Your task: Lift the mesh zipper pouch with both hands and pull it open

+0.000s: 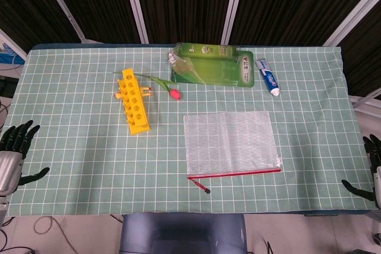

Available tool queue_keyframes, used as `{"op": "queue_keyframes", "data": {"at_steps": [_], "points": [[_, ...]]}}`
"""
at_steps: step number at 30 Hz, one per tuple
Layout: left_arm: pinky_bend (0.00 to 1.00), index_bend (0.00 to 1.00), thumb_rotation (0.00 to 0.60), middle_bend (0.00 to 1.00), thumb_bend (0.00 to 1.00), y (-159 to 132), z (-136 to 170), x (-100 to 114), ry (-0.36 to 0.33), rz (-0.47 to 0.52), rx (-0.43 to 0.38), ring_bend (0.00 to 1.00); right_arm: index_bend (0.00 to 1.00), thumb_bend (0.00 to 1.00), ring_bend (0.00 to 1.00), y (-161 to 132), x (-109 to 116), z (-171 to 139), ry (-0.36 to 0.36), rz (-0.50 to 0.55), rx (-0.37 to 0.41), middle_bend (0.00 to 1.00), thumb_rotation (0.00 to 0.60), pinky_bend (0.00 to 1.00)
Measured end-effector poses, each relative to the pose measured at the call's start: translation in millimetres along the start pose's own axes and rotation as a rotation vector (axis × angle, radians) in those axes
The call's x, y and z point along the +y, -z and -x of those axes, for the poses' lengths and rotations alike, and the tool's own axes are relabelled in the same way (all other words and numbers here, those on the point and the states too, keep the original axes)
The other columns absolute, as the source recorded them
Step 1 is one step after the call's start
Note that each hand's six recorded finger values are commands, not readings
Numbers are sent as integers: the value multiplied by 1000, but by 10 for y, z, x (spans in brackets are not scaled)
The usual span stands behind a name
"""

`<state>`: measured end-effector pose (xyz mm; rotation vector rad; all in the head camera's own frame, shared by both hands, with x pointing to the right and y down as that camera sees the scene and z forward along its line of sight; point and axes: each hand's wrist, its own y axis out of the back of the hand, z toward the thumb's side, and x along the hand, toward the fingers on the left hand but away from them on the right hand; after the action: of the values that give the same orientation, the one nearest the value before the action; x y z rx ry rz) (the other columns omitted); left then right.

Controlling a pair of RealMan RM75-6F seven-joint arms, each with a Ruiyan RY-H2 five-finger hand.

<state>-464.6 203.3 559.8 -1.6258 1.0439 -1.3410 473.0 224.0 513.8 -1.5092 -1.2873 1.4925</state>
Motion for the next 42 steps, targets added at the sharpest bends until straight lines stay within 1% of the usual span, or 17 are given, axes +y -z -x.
{"op": "queue_keyframes", "data": {"at_steps": [1, 3, 7, 9, 10, 12, 13, 15, 17, 19, 22, 26, 28, 33, 34, 37, 42], "points": [[0, 0, 600, 0, 24, -5, -4, -4, 0, 0, 0, 0, 0, 84, 29, -31, 13, 10, 5, 7, 10, 2, 600, 258], [0, 0, 600, 0, 24, -11, -12, -11, 0, -4, -1, 0, 0, 84, 118, -92, 40, 33, 14, 18, 30, 58, 600, 299], [0, 0, 600, 0, 24, -9, -35, -44, 9, -19, 6, 0, 0, 104, 371, -292, 108, 127, 37, 59, 86, 309, 600, 495], [0, 0, 600, 0, 24, -5, -43, -51, 11, -19, 14, 0, 0, 120, 505, -397, 123, 178, 36, 81, 109, 442, 600, 582], [0, 0, 600, 0, 24, -5, -45, -52, 12, -19, 16, 0, 8, 126, 580, -476, 125, 215, 29, 98, 123, 519, 600, 627], [0, 0, 600, 0, 24, -5, -48, -53, 12, -22, 19, 0, 36, 137, 682, -617, 118, 278, 12, 127, 147, 627, 600, 689], [0, 0, 600, 0, 24, -4, -49, -54, 13, -24, 20, 0, 73, 146, 752, -724, 106, 319, -5, 147, 163, 703, 600, 737], [0, 0, 600, 0, 24, 2, -53, -59, 14, -29, 25, 0, 140, 164, 843, -900, 77, 379, -41, 177, 189, 804, 600, 802], [0, 0, 600, 0, 24, 3, -55, -65, 16, -34, 28, 0, 200, 184, 911, -1127, 36, 446, -88, 203, 224, 877, 600, 849], [0, 0, 600, 0, 24, 6, -59, -69, 17, -40, 33, 0, 255, 199, 961, -1351, -3, 507, -126, 206, 262, 933, 600, 889], [0, 0, 600, 0, 24, 11, -64, -85, 23, -38, 42, 0, 346, 221, 999, -1646, -66, 581, -166, 177, 319, 992, 600, 942], [0, 0, 600, 0, 24, 20, -73, -106, 37, -47, 50, 0, 423, 232, 1000, -2000, -232, 624, -232, 141, 386, 1000, 600, 977], [0, 0, 600, 0, 24, 24, -76, -118, 43, -52, 55, 0, 433, 236, 1000, -2204, -376, 617, -277, 134, 424, 1000, 600, 980], [0, 0, 600, 0, 24, 30, -81, -124, 49, -52, 62, 0, 445, 238, 1000, -2595, -735, 540, -365, 134, 467, 1000, 600, 982], [0, 0, 600, 0, 23, 34, -82, -127, 51, -51, 66, 0, 448, 238, 1000, -2685, -840, 499, -392, 141, 476, 1000, 600, 982], [0, 0, 600, 0, 24, 34, -87, -128, 53, -53, 66, 0, 456, 238, 1000, -2885, -1098, 390, -451, 152, 490, 1000, 600, 982], [0, 0, 600, 0, 24, 37, -91, -136, 58, -48, 64, 0, 467, 238, 1000, -3125, -1471, 223, -525, 145, 496, 1000, 600, 981]]}}
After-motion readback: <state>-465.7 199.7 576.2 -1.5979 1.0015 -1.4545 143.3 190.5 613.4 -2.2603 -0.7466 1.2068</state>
